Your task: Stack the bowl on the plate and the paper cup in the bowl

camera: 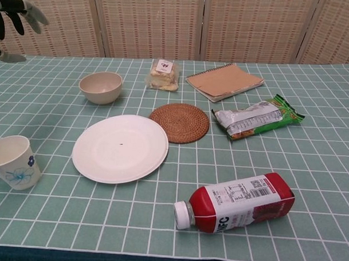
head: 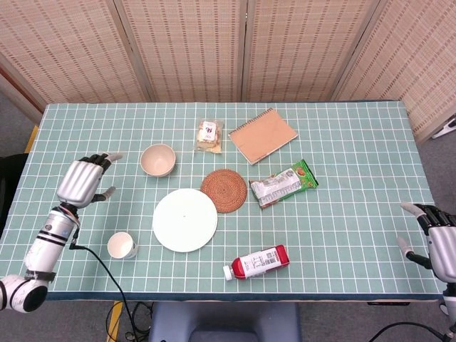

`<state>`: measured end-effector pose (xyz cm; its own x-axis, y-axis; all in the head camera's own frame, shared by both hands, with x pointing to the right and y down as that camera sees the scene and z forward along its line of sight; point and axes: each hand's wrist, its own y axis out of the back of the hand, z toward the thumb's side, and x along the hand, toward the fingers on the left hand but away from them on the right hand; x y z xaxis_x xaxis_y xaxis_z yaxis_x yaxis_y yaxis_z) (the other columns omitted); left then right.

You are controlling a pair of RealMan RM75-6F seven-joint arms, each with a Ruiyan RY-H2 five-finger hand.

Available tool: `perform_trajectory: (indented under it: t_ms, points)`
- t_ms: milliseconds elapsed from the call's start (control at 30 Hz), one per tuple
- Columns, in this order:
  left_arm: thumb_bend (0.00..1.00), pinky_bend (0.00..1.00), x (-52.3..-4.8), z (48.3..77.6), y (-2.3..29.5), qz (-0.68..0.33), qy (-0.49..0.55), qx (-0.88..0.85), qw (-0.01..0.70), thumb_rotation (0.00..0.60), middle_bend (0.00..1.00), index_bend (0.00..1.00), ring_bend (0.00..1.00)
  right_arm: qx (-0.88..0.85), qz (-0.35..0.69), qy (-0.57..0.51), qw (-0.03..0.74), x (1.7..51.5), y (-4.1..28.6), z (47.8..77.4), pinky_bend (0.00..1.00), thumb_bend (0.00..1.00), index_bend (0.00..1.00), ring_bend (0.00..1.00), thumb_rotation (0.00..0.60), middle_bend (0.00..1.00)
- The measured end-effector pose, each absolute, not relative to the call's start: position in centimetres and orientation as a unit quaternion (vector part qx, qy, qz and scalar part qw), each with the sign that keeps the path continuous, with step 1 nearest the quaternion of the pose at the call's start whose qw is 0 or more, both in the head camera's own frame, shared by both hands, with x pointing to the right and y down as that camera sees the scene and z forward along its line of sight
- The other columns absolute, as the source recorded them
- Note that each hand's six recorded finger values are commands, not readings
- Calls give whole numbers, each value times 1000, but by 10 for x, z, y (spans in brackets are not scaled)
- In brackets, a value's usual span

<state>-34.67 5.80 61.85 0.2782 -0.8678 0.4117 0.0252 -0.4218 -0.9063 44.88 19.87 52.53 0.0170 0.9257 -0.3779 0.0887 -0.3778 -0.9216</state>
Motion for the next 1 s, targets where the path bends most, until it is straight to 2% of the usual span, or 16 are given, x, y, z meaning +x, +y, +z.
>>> perform_trajectory:
  t_ms: [133,267,600,1000]
  points:
    - [239,874,-334,635,45,-515,294,-677,436,600,761,249,719,-610,564,-414,371,448,198,526,266,277,227,198,600,271]
    - [239,966,-320,655,33,-521,271,-683,435,600,894,305,828,-610,565,-413,371,448,196,526,266,278,227,198,600,271]
    - [239,1000,-288,700,21,-537,227,-687,434,600,997,382,917,-609,569,-410,371,449,194,526,267,277,227,198,600,271]
    - [239,1000,-265,743,25,-559,203,-681,427,600,1000,458,929,-606,574,-408,370,451,195,524,266,277,227,198,600,271]
